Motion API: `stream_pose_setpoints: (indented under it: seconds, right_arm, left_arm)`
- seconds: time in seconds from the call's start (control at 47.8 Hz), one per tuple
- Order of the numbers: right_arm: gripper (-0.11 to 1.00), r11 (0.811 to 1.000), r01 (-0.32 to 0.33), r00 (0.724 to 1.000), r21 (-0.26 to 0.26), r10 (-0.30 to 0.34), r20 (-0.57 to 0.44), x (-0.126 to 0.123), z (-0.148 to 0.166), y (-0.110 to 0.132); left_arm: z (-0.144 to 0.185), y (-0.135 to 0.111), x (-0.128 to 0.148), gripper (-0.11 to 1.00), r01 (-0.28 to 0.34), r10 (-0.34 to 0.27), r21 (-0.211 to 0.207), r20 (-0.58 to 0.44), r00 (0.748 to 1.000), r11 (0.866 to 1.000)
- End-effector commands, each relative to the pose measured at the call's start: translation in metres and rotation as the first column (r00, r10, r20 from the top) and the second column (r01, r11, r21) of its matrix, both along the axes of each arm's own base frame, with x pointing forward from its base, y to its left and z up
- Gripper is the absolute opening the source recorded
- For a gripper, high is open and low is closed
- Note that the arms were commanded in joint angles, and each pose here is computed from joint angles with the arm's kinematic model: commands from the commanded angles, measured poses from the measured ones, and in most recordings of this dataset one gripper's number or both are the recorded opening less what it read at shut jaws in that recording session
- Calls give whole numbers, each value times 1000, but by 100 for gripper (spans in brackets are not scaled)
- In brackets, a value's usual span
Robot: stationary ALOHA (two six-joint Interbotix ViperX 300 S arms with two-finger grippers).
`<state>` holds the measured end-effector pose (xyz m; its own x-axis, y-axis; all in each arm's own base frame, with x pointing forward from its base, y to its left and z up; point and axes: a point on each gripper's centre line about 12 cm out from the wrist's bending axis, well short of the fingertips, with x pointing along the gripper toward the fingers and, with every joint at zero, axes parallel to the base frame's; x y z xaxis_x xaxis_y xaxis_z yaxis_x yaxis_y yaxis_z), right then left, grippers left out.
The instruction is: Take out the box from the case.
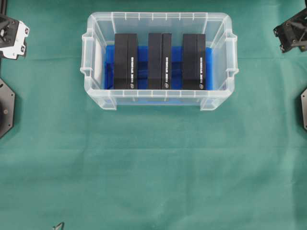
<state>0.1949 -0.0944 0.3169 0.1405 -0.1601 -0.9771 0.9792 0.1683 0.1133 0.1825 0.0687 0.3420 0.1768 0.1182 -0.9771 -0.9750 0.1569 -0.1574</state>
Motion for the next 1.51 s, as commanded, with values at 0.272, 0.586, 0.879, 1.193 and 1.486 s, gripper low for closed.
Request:
stream_pose_setpoints:
  seconds: [0.272, 0.586, 0.879, 1.193, 1.486]
  right_arm:
    - [93, 995, 101, 995, -3, -101, 11, -2, 3, -2]
    - [94, 994, 110, 994, 5, -110, 13, -2, 3, -1]
    - [94, 987, 160, 986, 19, -161, 50, 6, 4, -1]
    - [94, 985, 168, 983, 37, -171, 64, 39, 1, -1]
    - [93, 987, 154, 983, 41, -157, 98, 94, 2, -6]
  left_arm:
    - [5, 1, -1, 86, -6, 6, 6, 16, 1000, 1000]
    - [4, 1, -1, 86, -11, 11, 4, 14, 1000, 1000]
    - [4, 1, 0, 86, -9, 9, 4, 12, 1000, 1000]
    - [4, 1, 0, 86, -8, 8, 4, 12, 1000, 1000]
    - [5, 1, 1, 86, -8, 8, 4, 12, 1000, 1000]
